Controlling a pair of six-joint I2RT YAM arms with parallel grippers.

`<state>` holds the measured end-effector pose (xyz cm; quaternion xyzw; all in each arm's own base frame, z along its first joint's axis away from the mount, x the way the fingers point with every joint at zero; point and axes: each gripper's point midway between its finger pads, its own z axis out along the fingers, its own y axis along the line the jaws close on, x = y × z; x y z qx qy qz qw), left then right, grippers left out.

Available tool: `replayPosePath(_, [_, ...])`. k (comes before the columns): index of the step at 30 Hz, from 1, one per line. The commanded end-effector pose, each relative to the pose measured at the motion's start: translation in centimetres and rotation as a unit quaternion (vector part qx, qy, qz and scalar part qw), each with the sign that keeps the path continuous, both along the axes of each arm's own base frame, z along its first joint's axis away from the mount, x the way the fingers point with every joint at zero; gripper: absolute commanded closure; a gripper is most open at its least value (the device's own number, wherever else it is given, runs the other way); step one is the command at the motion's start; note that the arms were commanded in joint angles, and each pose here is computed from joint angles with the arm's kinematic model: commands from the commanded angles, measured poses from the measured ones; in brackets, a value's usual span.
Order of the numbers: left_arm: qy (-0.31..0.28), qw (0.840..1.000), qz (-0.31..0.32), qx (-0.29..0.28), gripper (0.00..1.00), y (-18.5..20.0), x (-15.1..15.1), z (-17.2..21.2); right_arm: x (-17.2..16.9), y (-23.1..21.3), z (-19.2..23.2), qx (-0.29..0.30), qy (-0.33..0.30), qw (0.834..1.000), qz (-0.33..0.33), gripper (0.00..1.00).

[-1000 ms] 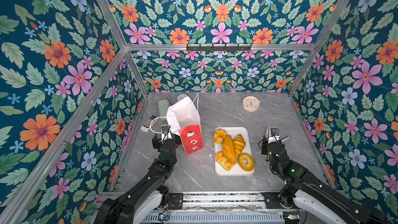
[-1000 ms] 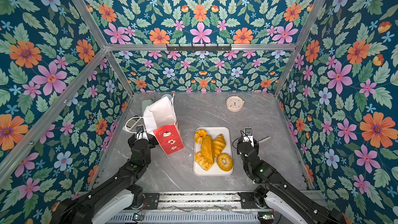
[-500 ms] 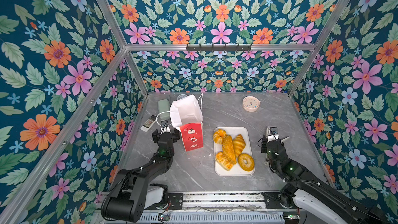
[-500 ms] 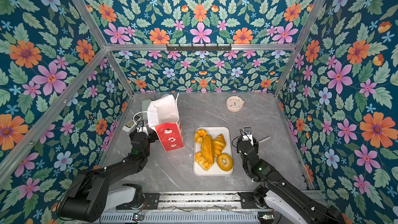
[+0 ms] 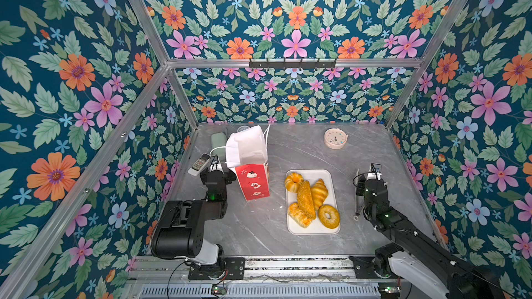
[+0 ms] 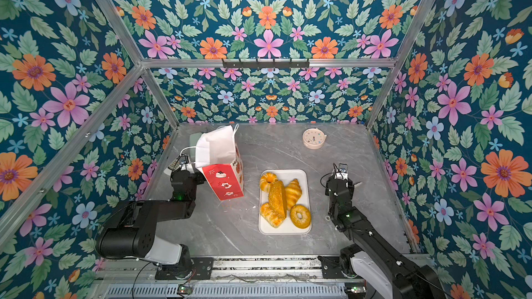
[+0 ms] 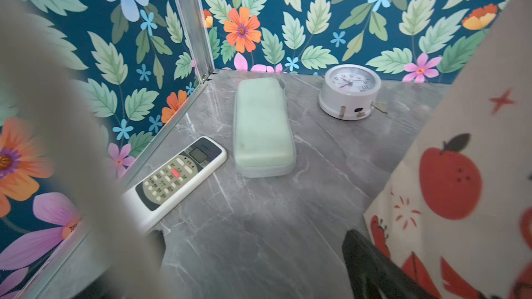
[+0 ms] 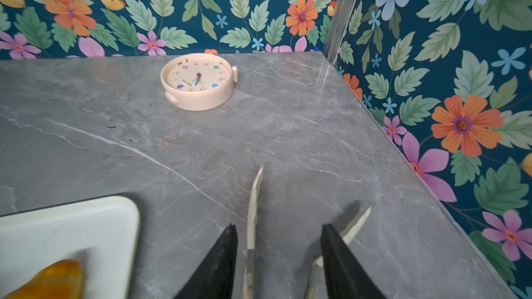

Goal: Take the fake bread out of the paper bag

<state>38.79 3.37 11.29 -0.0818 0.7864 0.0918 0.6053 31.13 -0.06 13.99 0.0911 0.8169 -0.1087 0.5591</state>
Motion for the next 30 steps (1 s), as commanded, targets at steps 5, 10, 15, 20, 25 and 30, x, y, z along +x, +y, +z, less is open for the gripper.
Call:
replayPosePath(5, [-0.031, 0.999, -0.029, -0.021, 0.0, -0.3, 0.6, 0.3, 2.8, -1.3, -0.9, -0.001, -0.036, 0.999, 0.011, 0.51])
replayPosePath(10, [-0.038, 0.998, -0.038, -0.019, 0.0, -0.6, 0.4, 0.3, 6.3, -1.3, -2.3, -0.001, -0.019, 0.999, 0.031, 0.5])
replayPosePath(15, [-0.054, 0.998, -0.043, -0.011, 0.0, -0.7, -0.1, 0.3, 6.7, -1.6, -2.9, 0.019, -0.026, 0.999, 0.042, 0.55])
replayPosePath(20, [-0.053, 0.998, -0.042, -0.011, 0.0, -0.7, -0.1, 0.2, 6.3, -3.0, -3.4, 0.044, -0.061, 0.997, 0.032, 0.39])
replayPosePath(25, [-0.054, 0.998, -0.044, -0.01, 0.0, -0.7, -0.2, 0.2, 5.9, -3.0, -4.4, 0.06, -0.024, 0.998, 0.027, 0.12])
replayPosePath(30, [-0.054, 0.998, -0.042, -0.01, 0.0, -0.6, -0.2, 0.2, 6.2, -3.1, -4.0, 0.052, -0.042, 0.997, 0.028, 0.01])
